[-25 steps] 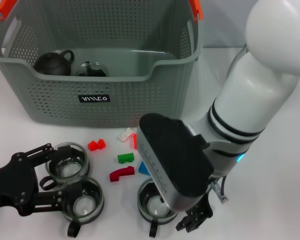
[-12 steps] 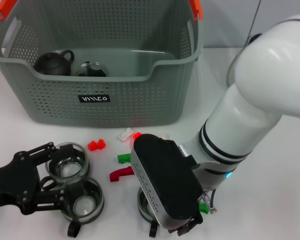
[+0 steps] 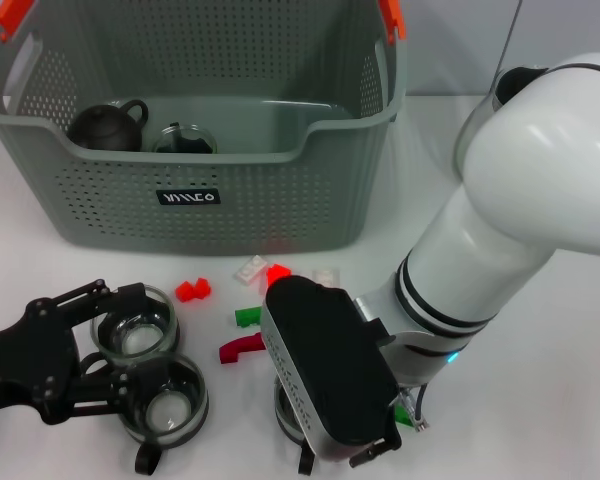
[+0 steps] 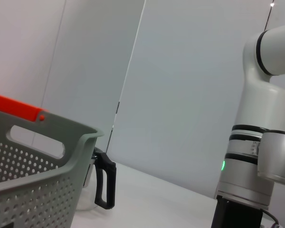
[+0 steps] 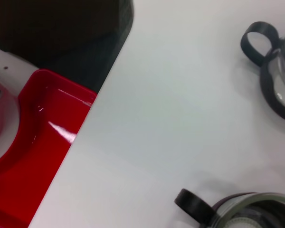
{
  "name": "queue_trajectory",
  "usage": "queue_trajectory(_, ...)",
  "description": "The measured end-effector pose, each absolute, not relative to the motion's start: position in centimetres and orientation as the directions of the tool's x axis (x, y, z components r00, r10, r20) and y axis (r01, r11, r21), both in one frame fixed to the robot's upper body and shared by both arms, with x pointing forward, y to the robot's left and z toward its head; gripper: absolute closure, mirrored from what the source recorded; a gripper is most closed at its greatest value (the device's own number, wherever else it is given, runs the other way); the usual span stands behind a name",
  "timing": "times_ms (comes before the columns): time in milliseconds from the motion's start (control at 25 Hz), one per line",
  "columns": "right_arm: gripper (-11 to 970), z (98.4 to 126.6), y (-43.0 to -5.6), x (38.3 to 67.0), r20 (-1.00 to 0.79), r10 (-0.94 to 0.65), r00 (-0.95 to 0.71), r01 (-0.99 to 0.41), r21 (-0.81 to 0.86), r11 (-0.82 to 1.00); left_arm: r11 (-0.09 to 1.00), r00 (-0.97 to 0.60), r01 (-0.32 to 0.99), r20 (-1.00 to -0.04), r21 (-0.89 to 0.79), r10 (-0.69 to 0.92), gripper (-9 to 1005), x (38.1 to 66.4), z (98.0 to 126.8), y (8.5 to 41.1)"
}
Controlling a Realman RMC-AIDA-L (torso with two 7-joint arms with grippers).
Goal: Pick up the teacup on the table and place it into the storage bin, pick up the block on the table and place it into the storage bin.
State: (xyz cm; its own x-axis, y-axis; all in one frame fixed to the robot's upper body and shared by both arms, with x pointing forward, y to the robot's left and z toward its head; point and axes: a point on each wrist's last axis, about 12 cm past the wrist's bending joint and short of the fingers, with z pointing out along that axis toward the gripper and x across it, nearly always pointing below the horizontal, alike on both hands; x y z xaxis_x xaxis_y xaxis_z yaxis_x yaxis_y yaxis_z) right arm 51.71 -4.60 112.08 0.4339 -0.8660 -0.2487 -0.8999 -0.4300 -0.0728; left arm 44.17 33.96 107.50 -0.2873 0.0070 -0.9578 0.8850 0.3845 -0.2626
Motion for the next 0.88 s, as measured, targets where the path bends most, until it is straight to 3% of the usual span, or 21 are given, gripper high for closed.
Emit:
queue_trajectory(200, 399, 112.2, -4.5, 51.8, -0.242, -0.87, 0.429, -0.902, -0.071, -0.425, 0.385, -0.288, 0.884, -0.958, -0.264, 0.006, 71, 44.1, 107.5, 34.0)
queue_trajectory(440, 604, 112.3, -4.5, 51.8, -0.242, -0.87, 0.43, -0.902, -0.075, -0.425, 0.384, -0.288, 0.885, -0.958, -0.263, 0.006, 72, 44.2, 107.5, 34.0)
queue_trajectory(640, 839, 112.5, -4.3, 51.7, -0.244, -0.866, 0.437, -0.899, -0.079, -0.432, 0.384, -0.287, 0.885, -0.958, -0.263, 0.006, 74, 44.2, 107.5, 34.0)
queue_trajectory(880, 903, 113.8, -4.2, 51.5, -0.281, -0.852, 0.443, -0.896, -0.089, -0.436, 0.386, -0.289, 0.884, -0.957, -0.264, 0.006, 75, 44.1, 107.5, 34.0)
